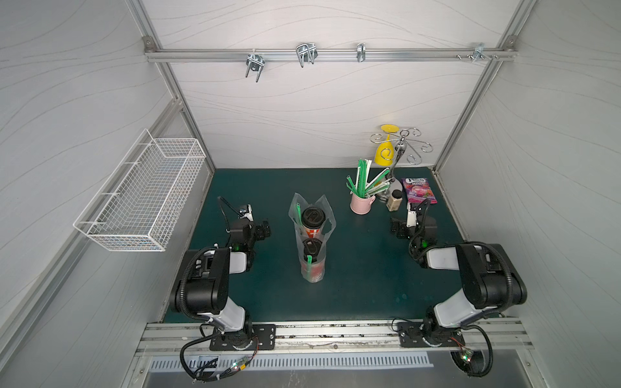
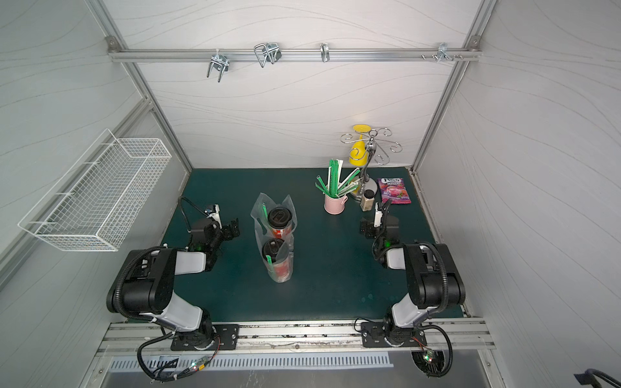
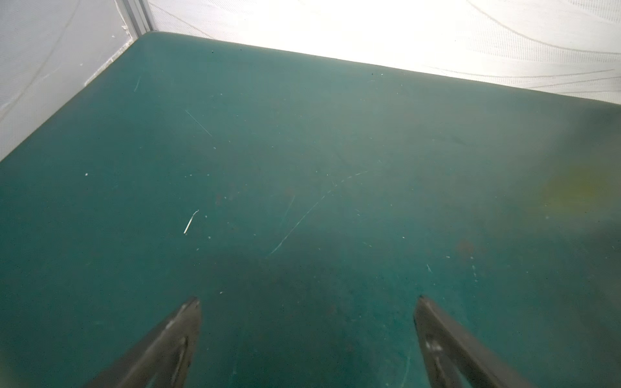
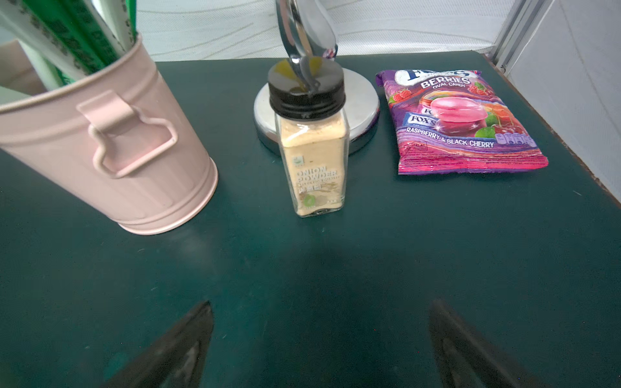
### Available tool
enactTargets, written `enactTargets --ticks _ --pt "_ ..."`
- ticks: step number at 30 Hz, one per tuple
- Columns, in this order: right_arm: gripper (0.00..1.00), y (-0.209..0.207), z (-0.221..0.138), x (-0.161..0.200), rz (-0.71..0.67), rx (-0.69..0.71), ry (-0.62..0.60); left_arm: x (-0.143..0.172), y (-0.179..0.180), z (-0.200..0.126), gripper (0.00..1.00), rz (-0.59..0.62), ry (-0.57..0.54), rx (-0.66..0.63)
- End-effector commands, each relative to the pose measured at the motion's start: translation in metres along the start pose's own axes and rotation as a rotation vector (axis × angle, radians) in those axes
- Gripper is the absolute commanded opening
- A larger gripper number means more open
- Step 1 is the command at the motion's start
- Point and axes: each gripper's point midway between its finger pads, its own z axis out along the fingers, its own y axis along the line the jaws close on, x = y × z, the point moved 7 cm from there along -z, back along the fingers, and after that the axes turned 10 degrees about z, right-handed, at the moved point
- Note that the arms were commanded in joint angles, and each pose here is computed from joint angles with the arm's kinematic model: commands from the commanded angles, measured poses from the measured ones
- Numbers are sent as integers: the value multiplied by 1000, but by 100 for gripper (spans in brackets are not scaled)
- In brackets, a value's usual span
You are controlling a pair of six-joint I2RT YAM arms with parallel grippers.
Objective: Pack milk tea into plastic carrier bags
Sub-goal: Reset both arms
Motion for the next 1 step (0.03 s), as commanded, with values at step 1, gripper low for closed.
enactTargets --ticks 1 --pt "99 2 1 -4 -11 -23 -3 -16 2 0 99 19 -69 -16"
